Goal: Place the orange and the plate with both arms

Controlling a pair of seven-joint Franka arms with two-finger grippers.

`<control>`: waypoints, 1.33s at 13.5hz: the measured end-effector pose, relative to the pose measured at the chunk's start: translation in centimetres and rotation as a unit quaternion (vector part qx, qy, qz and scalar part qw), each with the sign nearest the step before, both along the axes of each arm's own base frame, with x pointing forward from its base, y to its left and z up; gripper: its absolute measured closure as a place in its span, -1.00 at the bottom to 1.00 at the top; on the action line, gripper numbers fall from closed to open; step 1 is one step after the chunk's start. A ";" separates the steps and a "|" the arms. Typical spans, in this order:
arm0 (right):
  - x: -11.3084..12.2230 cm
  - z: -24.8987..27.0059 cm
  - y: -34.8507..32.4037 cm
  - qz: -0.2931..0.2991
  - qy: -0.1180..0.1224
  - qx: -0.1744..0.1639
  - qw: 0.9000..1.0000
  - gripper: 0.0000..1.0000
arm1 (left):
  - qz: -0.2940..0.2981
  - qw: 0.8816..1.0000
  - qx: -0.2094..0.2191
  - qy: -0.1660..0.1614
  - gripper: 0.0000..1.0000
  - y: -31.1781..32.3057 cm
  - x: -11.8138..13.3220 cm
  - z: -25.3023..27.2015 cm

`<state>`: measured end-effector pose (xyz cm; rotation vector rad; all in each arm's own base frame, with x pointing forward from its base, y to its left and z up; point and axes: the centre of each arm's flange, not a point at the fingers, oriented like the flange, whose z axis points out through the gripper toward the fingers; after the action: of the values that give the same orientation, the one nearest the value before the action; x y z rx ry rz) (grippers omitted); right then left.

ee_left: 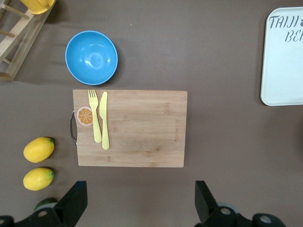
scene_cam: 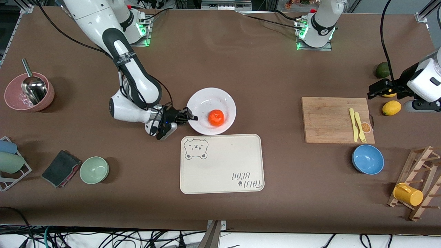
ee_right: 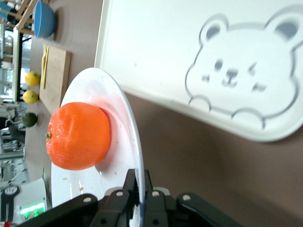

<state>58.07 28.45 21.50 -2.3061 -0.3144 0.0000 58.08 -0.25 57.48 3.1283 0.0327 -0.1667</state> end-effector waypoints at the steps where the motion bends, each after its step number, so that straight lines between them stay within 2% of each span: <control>1: 1.7 1.0 0.4 -0.014 0.004 -0.009 1.000 0.87 | 0.000 1.000 0.000 0.000 -1.00 0.0 0.0 0.0; 3: 4.5 1.3 1.4 -0.037 0.007 -0.009 0.999 0.87 | -0.001 1.000 0.000 -0.001 -1.00 0.0 0.0 0.1; 7: 9.9 -1.2 2.5 -0.091 0.011 0.004 0.996 0.87 | -0.004 1.000 0.000 -0.004 -1.00 -0.3 0.1 0.2; 10: 12.6 -4.0 2.5 -0.135 -0.011 0.001 0.991 0.87 | -0.005 1.000 0.000 -0.009 -1.00 -0.4 0.3 0.4; 13: 13.0 -6.2 3.6 -0.152 -0.019 -0.004 0.988 0.87 | -0.006 1.000 0.000 -0.020 -1.00 -0.4 0.6 0.5; 18: 11.8 -6.7 6.6 -0.141 -0.033 -0.013 0.989 0.80 | -0.006 1.000 0.000 -0.024 -1.00 -0.4 0.7 0.5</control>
<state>69.86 35.07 14.78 -2.3610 -0.0194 -0.2151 58.78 -0.61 58.02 3.1309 0.0144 -0.0912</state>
